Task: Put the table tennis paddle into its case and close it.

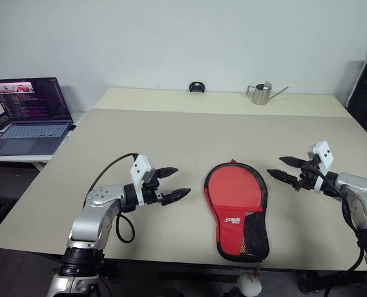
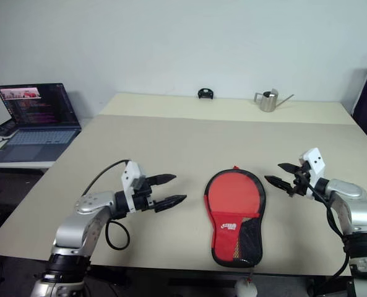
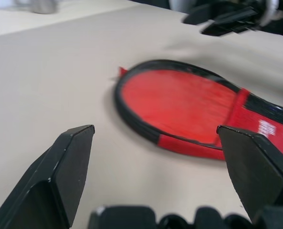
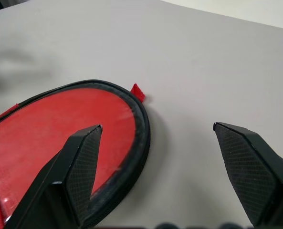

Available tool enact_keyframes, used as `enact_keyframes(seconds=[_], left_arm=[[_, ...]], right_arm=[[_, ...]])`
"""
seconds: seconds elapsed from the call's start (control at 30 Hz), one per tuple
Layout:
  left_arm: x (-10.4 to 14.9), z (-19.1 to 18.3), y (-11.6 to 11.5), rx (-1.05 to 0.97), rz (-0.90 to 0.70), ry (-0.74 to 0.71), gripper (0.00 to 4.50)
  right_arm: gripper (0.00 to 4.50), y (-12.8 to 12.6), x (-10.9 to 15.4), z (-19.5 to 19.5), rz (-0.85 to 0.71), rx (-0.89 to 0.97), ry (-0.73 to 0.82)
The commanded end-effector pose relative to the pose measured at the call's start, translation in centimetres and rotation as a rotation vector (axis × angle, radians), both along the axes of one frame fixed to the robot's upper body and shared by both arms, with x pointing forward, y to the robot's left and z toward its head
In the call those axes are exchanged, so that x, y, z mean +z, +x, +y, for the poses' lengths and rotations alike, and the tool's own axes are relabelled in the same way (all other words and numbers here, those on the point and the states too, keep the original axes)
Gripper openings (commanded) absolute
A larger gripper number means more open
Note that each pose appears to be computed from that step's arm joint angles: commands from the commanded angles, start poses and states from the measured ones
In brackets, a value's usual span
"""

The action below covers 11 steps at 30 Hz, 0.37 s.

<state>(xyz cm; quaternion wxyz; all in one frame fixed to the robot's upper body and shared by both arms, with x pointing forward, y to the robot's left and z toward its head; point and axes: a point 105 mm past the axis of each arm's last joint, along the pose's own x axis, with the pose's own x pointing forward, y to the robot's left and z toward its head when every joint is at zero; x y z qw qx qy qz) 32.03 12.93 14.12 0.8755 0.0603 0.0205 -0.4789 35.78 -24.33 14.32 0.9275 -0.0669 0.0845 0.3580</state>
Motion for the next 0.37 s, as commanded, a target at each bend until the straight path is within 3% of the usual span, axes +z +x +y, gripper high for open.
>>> enact_keyframes(seconds=[0.03,0.13,0.37], left_arm=[[3.4,1.0,0.8,0.102,-0.121,-0.025,4.5],[3.8,1.9,1.8,0.187,-0.153,0.017,4.5],[1.8,4.8,1.5,0.312,-0.116,0.069,4.5]], right_arm=[[4.06,0.7,2.8,-3.0,-0.077,-0.066,-0.044],[4.06,1.1,3.9,-3.8,-0.094,-0.078,-0.052],[4.06,0.7,2.9,-4.0,-0.022,-0.063,-0.066]])
